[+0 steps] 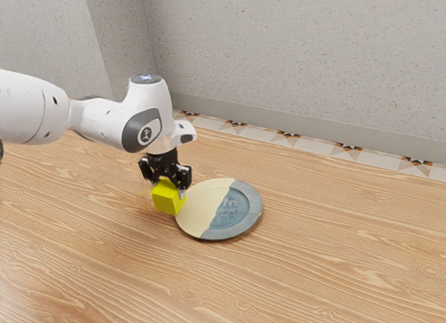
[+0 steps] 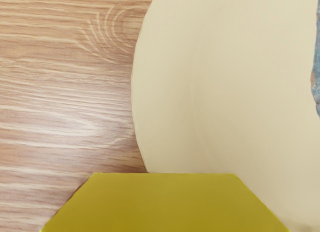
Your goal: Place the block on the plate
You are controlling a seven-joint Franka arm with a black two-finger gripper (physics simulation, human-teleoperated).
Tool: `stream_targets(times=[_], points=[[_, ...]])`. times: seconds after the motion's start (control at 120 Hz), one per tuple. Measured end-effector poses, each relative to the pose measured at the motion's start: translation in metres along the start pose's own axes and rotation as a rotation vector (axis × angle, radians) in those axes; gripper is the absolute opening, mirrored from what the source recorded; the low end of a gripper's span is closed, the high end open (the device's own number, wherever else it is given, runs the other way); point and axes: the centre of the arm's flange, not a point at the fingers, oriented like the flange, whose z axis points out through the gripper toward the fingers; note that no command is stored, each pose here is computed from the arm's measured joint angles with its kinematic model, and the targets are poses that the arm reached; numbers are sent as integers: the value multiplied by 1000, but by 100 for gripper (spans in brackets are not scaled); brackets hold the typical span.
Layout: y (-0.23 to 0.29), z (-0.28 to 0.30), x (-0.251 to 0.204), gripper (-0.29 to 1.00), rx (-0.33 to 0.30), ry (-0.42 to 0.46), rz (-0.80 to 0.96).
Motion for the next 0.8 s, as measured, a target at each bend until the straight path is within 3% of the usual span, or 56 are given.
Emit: stream_targets(times=[0.333, 0.667, 0.8], points=[[79, 8, 15, 42, 8, 16, 97], [118, 28, 21, 42, 13, 9, 133], [119, 27, 23, 54, 11, 12, 133]])
